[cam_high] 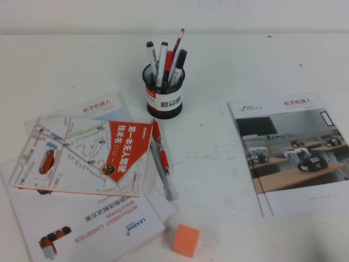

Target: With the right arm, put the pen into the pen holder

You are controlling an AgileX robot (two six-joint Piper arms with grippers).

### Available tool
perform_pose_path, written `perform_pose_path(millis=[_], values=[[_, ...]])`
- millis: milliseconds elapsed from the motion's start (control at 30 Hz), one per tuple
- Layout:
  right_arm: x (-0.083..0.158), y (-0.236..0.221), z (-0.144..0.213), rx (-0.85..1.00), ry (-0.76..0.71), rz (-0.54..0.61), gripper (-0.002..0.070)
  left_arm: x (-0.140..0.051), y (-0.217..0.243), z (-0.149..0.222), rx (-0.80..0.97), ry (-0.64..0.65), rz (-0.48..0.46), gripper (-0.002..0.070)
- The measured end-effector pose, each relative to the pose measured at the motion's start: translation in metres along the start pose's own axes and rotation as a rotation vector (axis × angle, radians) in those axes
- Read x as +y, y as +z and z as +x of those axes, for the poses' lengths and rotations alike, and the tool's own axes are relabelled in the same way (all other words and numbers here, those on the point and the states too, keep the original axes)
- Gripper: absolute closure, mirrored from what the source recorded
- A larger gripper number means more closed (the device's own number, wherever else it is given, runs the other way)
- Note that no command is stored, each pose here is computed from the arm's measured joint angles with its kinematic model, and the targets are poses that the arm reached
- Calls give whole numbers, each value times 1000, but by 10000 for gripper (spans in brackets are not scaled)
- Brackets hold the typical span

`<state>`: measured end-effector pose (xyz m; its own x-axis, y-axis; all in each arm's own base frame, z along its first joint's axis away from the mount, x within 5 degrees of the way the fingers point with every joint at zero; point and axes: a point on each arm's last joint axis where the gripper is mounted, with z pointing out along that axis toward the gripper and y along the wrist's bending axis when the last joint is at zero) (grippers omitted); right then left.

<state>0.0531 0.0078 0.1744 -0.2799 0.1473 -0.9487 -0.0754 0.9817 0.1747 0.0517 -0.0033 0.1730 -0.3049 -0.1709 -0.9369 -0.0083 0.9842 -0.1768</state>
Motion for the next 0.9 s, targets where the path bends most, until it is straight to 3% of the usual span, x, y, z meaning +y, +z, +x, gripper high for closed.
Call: perform_pose_path(millis=[900], values=[[-2, 0, 1, 11, -52, 19, 695, 0, 0, 0, 0, 0, 0, 677]])
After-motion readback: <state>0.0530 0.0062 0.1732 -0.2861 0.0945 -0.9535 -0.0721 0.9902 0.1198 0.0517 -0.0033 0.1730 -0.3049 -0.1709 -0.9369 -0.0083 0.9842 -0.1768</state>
